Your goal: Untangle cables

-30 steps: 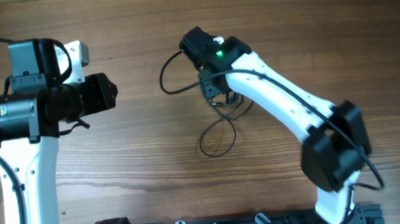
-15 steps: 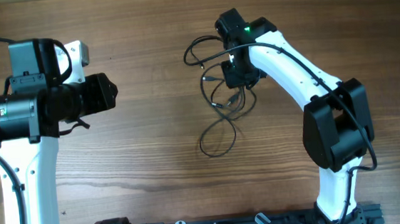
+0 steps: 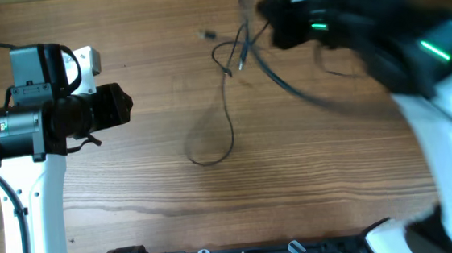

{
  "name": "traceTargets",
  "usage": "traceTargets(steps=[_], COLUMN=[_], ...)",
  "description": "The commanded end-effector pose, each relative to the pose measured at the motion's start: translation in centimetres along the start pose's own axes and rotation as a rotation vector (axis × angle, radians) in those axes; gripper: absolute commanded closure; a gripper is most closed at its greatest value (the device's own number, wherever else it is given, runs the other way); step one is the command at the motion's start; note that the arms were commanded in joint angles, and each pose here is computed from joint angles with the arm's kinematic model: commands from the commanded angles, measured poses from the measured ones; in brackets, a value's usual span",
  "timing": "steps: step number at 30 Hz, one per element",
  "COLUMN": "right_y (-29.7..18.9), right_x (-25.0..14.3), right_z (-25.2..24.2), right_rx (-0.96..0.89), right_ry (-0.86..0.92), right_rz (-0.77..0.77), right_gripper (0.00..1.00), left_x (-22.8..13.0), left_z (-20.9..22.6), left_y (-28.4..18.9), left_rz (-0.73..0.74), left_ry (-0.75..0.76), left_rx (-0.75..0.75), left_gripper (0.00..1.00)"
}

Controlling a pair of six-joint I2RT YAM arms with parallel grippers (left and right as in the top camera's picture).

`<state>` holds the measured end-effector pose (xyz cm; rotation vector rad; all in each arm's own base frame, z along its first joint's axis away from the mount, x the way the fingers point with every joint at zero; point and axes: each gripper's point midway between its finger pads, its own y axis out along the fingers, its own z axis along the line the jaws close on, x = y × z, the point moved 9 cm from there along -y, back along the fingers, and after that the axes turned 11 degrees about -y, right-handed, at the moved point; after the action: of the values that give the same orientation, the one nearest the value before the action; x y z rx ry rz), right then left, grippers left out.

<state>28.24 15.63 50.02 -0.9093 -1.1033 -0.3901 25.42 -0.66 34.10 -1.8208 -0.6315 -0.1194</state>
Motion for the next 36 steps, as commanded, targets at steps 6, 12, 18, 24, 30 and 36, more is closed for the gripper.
traceTargets(steps=[6, 12, 18, 24, 30, 36], right_y=[-14.1, -16.4, -19.9, -24.7, -28.4, -27.1], right_x=[3.3, 3.7, 4.7, 5.2, 4.1, 5.1], right_z=[4.1, 4.0, 4.7, 3.0, -0.9, -2.2], right_rx=[0.045, -0.033, -0.055, -0.436, -1.112, -1.424], right_ry=[-0.173, -0.173, -0.201, -0.199, -0.050, -0.268], right_rz=[-0.429, -0.508, -0.665, -0.834, -0.774, -0.487], right_gripper=[0.96, 0.96, 0.96, 0.96, 0.96, 0.96], left_x=[-0.9, -2.9, -5.5, -8.9, -10.0, -10.0], left_z=[-1.3, -3.0, -5.0, -7.5, -9.0, -9.5], left_y=[-0.4, 1.3, 4.0, 8.2, 10.1, 10.3], left_rz=[0.048, 0.137, 0.223, 0.329, 0.378, 0.363], left_ry=[0.106, 0.270, 0.426, 0.582, 0.637, 0.652], left_rx=[-0.140, -0.204, -0.248, -0.293, -0.307, -0.320], left_gripper=[0.60, 0.60, 0.60, 0.57, 0.57, 0.57])
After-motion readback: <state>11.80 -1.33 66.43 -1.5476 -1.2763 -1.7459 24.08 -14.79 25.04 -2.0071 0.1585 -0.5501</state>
